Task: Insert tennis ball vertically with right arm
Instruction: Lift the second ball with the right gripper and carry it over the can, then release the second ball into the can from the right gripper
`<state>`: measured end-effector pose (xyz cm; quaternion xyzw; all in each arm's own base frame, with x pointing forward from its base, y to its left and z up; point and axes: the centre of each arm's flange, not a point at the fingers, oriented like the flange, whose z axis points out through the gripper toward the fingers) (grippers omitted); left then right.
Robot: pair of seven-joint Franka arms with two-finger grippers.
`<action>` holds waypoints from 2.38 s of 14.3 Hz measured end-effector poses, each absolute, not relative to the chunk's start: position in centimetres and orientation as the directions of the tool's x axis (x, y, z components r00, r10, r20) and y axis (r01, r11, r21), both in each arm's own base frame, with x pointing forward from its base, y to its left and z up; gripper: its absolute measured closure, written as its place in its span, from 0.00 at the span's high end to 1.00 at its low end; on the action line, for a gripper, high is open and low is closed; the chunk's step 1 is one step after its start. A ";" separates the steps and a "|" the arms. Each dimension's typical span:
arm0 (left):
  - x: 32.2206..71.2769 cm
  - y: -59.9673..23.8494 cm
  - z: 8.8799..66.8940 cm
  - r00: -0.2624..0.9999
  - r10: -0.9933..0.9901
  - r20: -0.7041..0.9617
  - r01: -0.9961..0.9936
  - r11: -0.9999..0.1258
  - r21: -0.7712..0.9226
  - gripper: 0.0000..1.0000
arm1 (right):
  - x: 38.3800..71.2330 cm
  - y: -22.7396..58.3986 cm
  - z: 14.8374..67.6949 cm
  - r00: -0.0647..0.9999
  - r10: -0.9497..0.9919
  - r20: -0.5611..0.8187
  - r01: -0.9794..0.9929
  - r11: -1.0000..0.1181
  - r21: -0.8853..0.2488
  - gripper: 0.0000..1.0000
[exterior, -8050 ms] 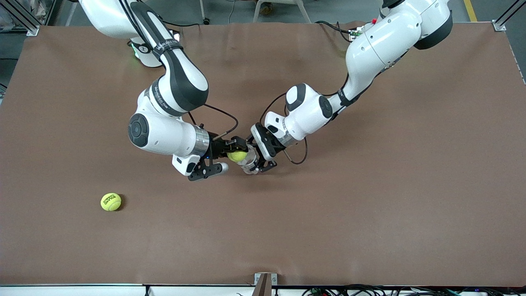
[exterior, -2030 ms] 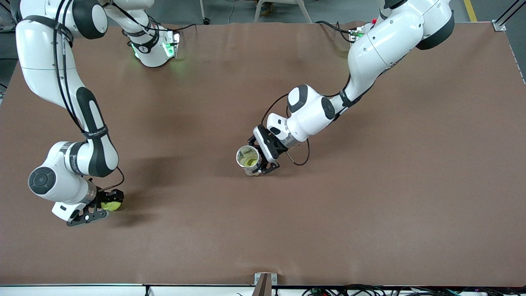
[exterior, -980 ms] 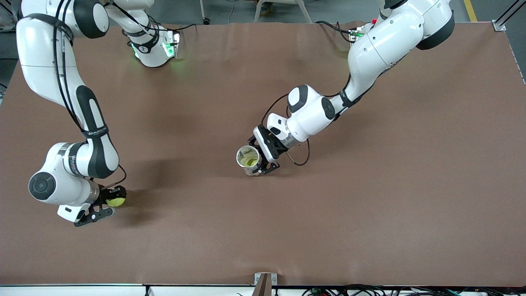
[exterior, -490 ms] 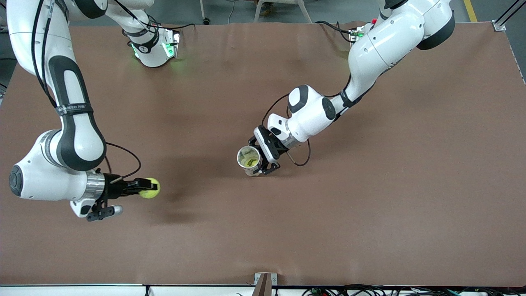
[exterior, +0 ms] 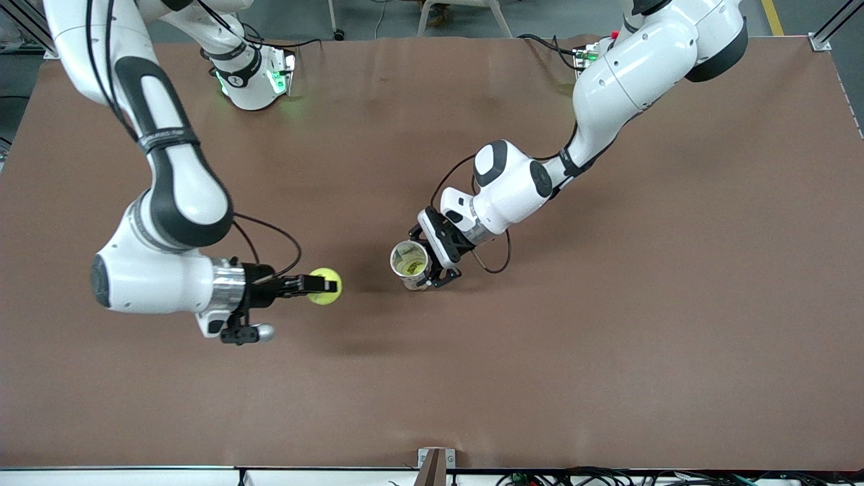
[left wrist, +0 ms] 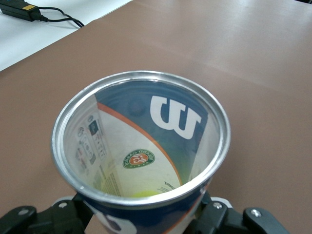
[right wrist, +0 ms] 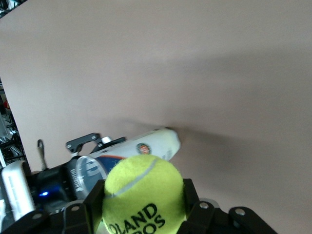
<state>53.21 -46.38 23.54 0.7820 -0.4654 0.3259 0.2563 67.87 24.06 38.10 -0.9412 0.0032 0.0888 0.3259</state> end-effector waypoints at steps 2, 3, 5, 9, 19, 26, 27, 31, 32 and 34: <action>53.4 -46.2 23.5 0.356 -0.560 0.748 -0.893 -0.439 0.097 0.82 | 66.8 26.6 38.6 0.979 0.050 -0.198 -0.082 -0.792 -0.605 0.67; 53.4 -46.1 23.5 0.357 -0.559 0.748 -0.893 -0.440 0.097 0.82 | 66.4 27.7 38.6 0.976 0.045 -0.214 -0.095 -0.794 -0.600 0.67; 53.5 -46.1 23.5 0.357 -0.559 0.748 -0.893 -0.440 0.097 0.82 | 65.4 30.1 38.7 0.970 0.032 -0.243 -0.121 -0.800 -0.588 0.67; 53.4 -46.1 23.5 0.357 -0.559 0.748 -0.893 -0.440 0.098 0.81 | 64.6 32.7 38.9 0.970 -0.001 -0.244 -0.147 -0.800 -0.582 0.67; 53.4 -46.1 23.5 0.357 -0.560 0.748 -0.893 -0.439 0.098 0.82 | 63.5 35.7 38.8 0.972 -0.010 -0.234 -0.149 -0.797 -0.586 0.67; 53.3 -46.2 23.5 0.356 -0.560 0.748 -0.894 -0.437 0.099 0.82 | 63.4 36.2 37.9 0.970 -0.009 -0.242 -0.152 -0.799 -0.581 0.67; 53.3 -46.2 23.5 0.356 -0.560 0.748 -0.894 -0.437 0.099 0.81 | 63.4 36.3 38.0 0.971 -0.011 -0.238 -0.151 -0.799 -0.582 0.67; 53.3 -46.2 23.5 0.354 -0.561 0.748 -0.895 -0.435 0.097 0.81 | 63.4 36.4 37.9 0.972 -0.012 -0.233 -0.150 -0.798 -0.583 0.77; 53.3 -46.2 23.5 0.354 -0.561 0.748 -0.895 -0.435 0.097 0.81 | 63.4 36.4 37.8 0.972 -0.013 -0.233 -0.150 -0.798 -0.583 0.88; 53.2 -46.2 23.5 0.354 -0.562 0.748 -0.895 -0.434 0.097 0.82 | 63.4 36.4 37.8 0.972 -0.013 -0.233 -0.150 -0.798 -0.583 1.00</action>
